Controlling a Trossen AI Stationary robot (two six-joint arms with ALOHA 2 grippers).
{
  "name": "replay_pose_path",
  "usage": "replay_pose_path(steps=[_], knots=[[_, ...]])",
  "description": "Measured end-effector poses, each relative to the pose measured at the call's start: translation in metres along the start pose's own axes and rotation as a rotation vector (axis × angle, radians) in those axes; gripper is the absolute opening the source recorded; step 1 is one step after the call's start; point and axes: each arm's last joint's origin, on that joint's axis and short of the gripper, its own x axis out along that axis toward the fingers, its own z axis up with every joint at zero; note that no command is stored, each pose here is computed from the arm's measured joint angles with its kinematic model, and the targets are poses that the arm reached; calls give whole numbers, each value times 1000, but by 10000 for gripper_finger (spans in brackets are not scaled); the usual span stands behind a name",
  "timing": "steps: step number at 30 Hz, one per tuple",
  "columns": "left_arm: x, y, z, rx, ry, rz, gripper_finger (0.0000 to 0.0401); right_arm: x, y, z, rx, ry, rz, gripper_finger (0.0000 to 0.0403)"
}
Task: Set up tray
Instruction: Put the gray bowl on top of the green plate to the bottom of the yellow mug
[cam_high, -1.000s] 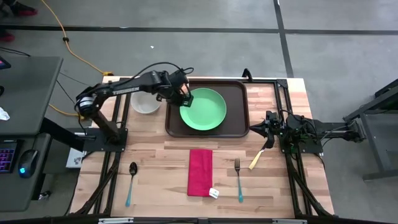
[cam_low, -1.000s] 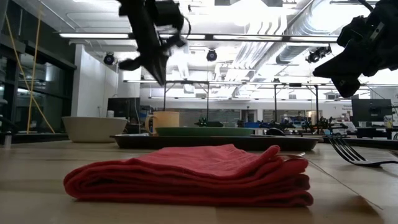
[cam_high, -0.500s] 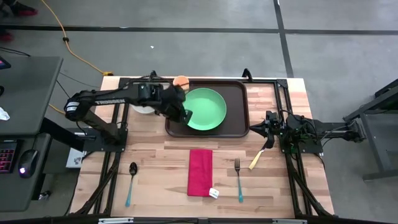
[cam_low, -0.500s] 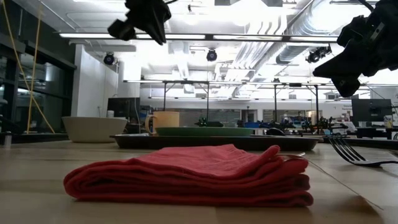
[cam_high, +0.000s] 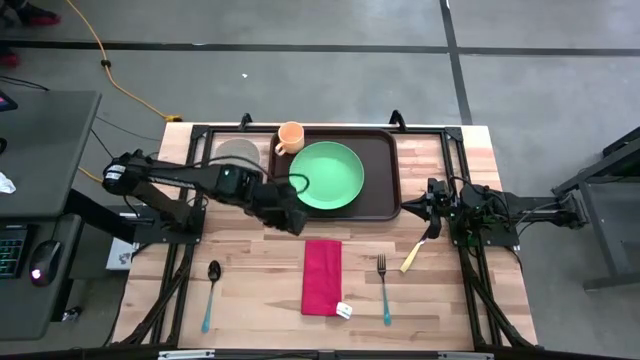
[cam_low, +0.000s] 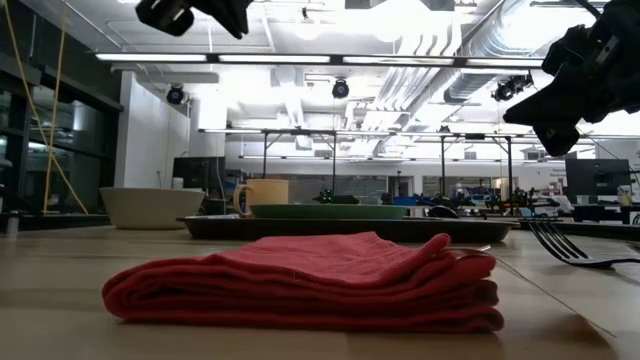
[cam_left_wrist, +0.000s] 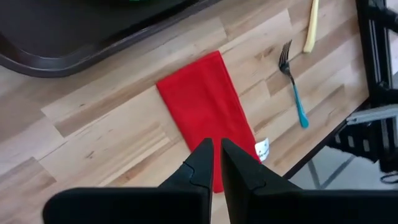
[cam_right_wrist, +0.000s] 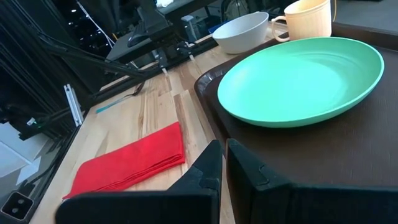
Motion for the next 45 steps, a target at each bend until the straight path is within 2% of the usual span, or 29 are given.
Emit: replay_pose_path(steps=[8,20,23,30,34,45], knots=[[-1,-7,-24,157,-86,26,56,0,0,0,48,2,4,0],[-2,-4,-31,176,-98,74,56,0,0,0,48,4,8,0],[-2,3,-31,169,-127,154,56,0,0,0,59,4,9,0],[-10,29,-33,115,-163,445,56,0,1,0,95,16,30,0],[-15,40,-35,105,-163,569,56,0,1,0,95,16,30,0],[-16,45,-27,234,-177,633,56,0,1,0,93,16,29,0]])
